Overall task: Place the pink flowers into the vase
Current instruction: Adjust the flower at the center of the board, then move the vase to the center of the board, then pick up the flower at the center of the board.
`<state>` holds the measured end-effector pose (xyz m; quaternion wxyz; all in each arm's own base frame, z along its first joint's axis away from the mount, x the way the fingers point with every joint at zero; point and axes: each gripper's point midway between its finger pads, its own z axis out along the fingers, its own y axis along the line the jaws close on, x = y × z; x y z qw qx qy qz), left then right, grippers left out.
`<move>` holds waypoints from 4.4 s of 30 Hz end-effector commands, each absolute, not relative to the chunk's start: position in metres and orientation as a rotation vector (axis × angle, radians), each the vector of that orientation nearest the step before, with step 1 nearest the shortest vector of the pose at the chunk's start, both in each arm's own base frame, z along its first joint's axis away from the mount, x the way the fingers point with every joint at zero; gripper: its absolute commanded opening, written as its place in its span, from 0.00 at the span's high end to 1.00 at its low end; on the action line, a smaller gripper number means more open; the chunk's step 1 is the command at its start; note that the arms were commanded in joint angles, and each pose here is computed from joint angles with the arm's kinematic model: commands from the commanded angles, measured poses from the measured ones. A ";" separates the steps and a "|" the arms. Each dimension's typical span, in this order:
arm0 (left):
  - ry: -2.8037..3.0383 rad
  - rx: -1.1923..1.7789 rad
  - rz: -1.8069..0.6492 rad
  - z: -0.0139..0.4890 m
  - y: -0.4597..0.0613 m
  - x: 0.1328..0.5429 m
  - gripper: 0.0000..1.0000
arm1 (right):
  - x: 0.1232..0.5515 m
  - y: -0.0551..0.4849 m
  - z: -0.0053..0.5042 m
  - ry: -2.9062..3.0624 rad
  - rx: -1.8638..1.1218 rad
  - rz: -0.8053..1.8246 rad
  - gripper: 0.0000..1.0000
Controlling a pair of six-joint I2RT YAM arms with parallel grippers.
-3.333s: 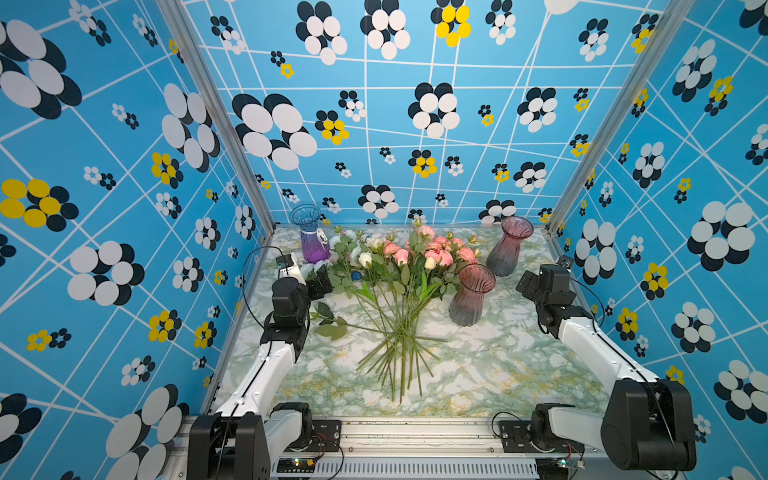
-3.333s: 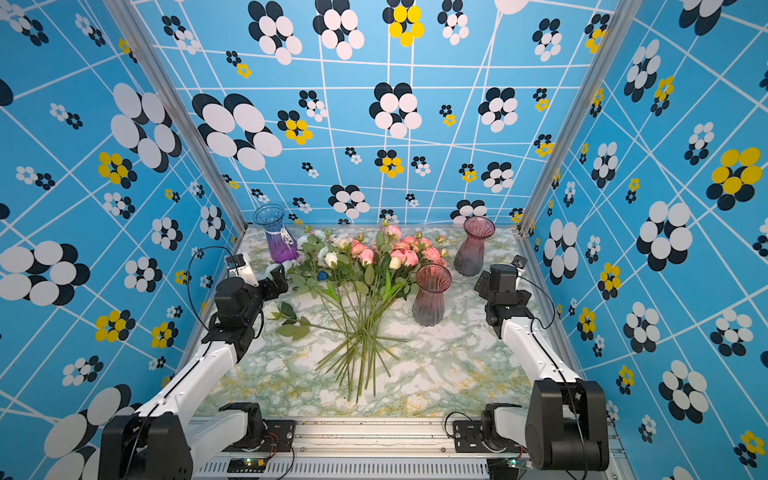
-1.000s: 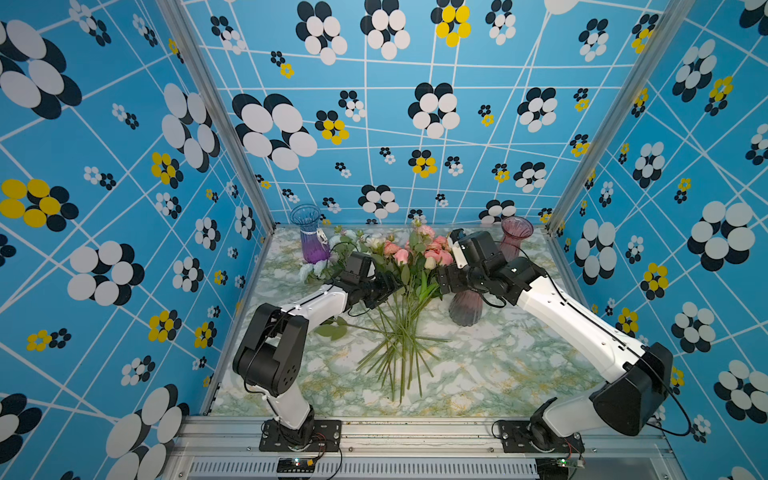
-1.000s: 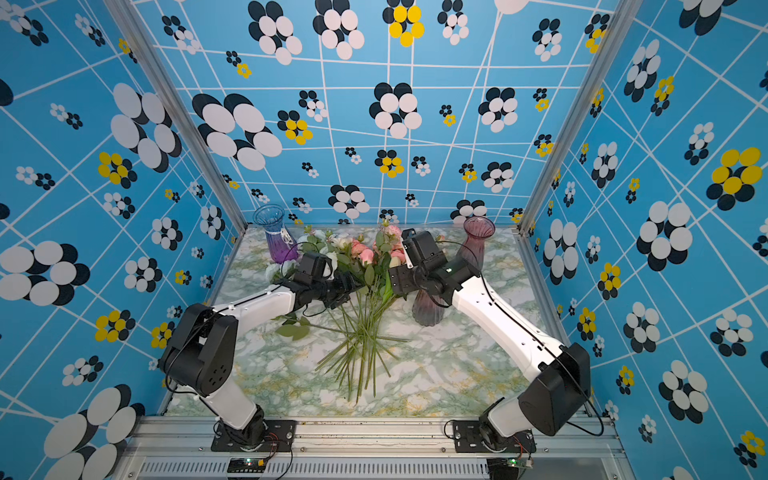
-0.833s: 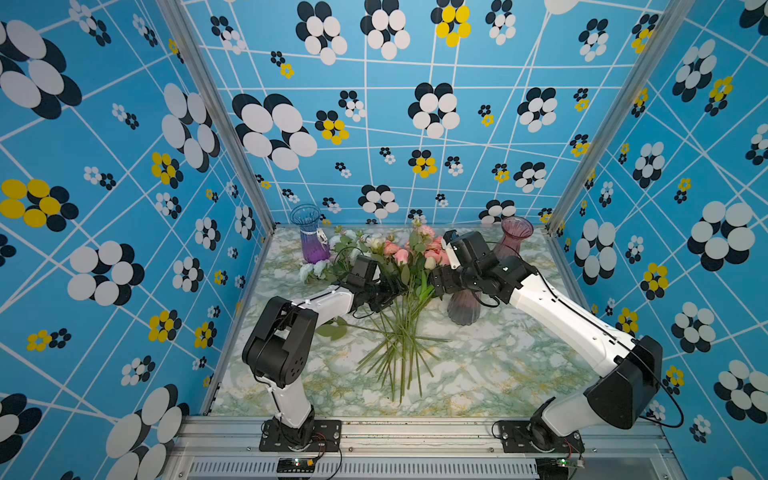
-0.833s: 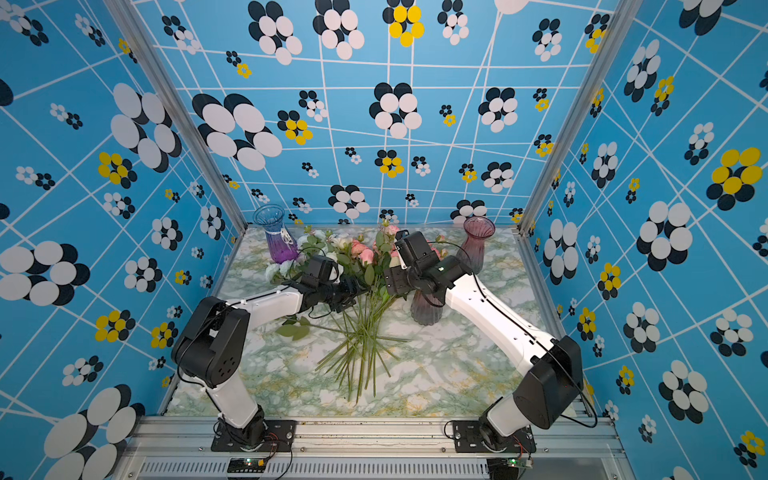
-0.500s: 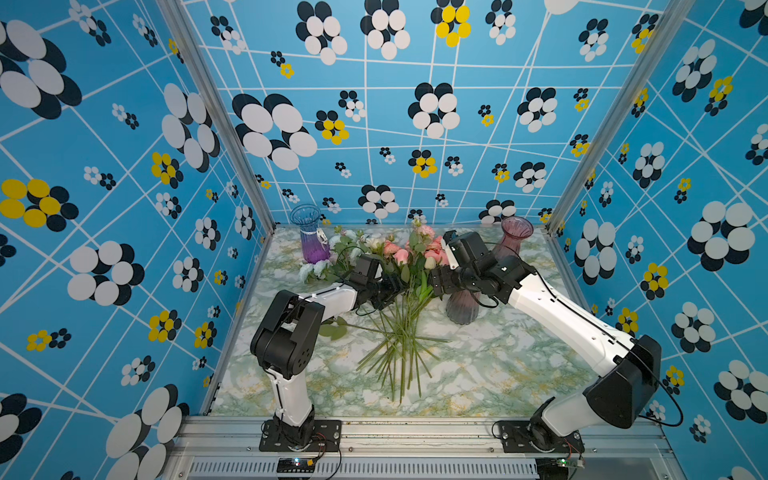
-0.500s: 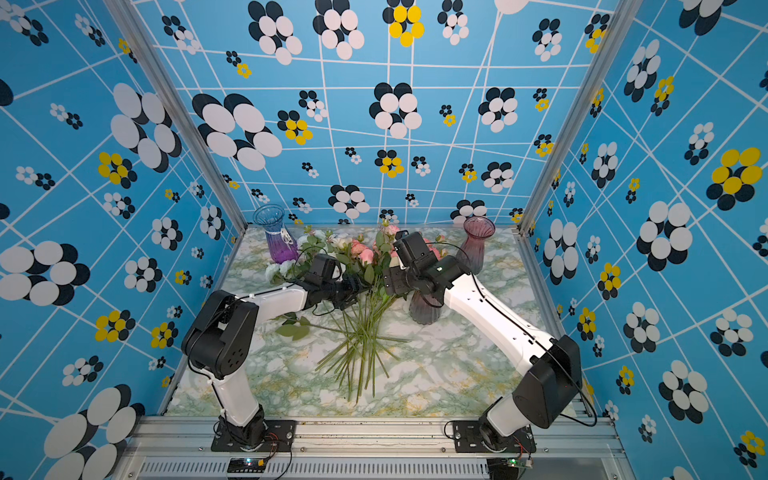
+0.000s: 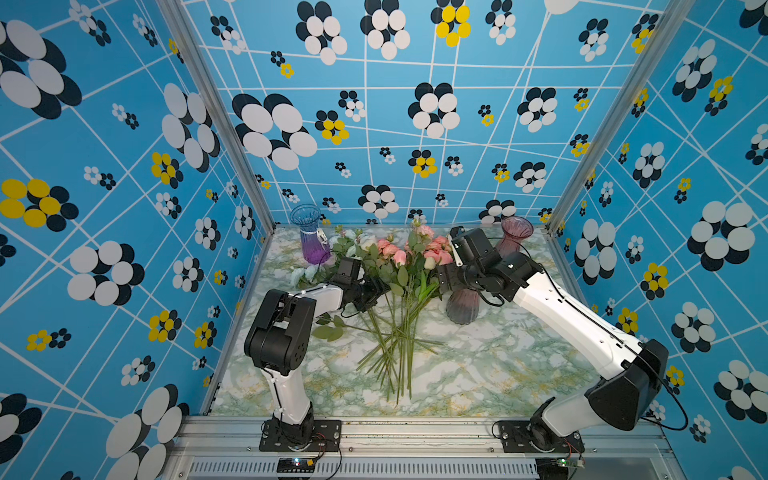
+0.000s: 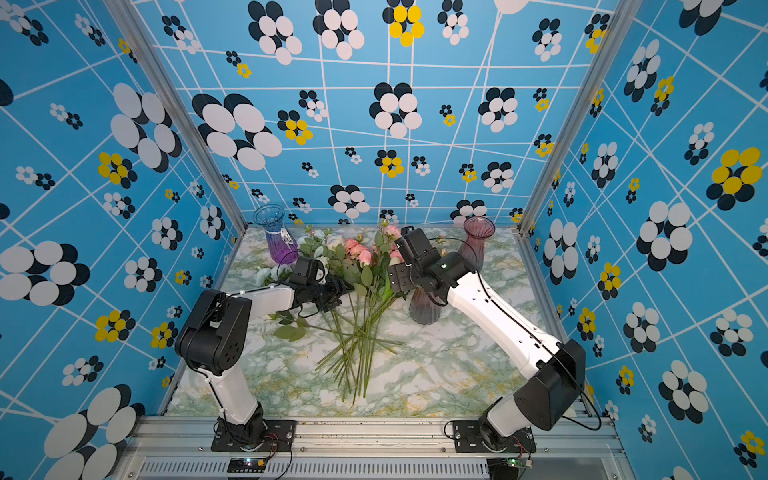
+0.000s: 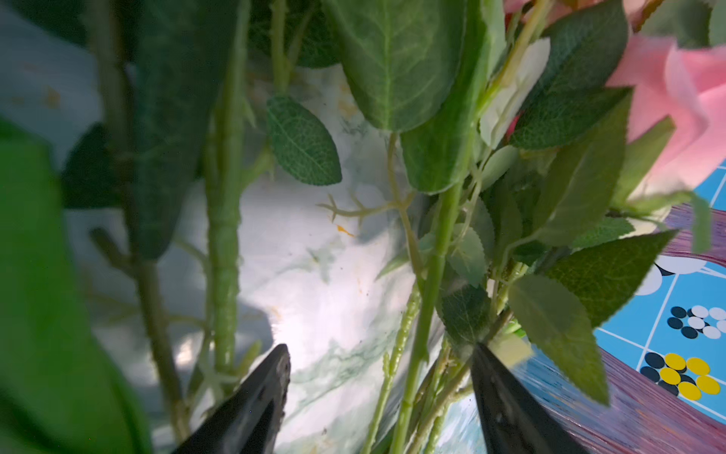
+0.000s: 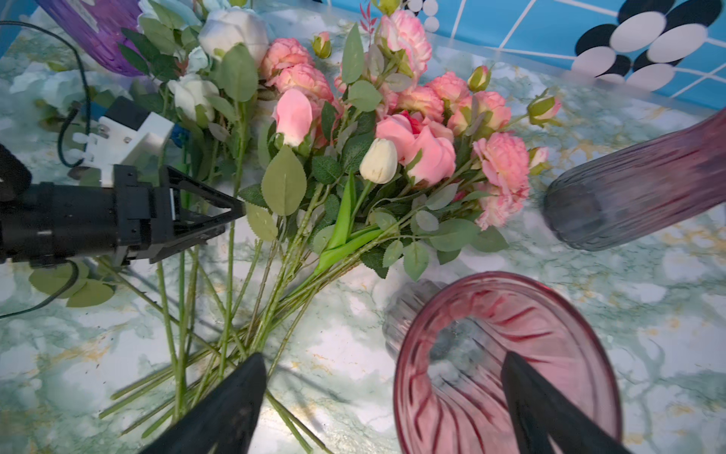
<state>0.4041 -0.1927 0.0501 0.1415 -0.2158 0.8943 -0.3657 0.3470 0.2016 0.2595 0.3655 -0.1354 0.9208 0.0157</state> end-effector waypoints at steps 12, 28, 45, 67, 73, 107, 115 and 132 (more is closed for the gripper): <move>2.575 -0.430 -0.921 0.096 -0.176 0.405 0.26 | 0.346 0.119 0.268 2.467 -0.133 -0.124 0.04; 2.553 -0.185 -0.862 0.134 -0.202 0.386 0.25 | 0.360 0.119 0.219 2.618 -0.111 -0.009 0.09; 2.532 -0.156 -0.835 0.145 -0.199 0.380 0.24 | 0.361 0.125 0.187 2.726 -0.122 0.046 0.22; 2.541 -0.147 -0.820 0.143 -0.197 0.379 0.24 | 0.358 0.116 0.183 2.745 -0.093 0.085 0.71; 2.540 -0.146 -0.824 0.143 -0.198 0.380 0.24 | 0.356 0.108 0.184 2.752 -0.068 0.083 0.77; 2.552 -0.131 -0.849 0.155 -0.210 0.379 0.23 | 0.354 0.072 0.252 2.595 0.105 0.089 0.22; 2.612 -0.091 -0.891 0.127 -0.248 0.371 0.26 | 0.365 0.100 0.308 2.400 0.042 0.209 0.01; 2.723 -0.171 -0.850 0.056 -0.264 0.373 0.43 | 0.369 0.135 0.281 2.442 -0.048 0.235 0.01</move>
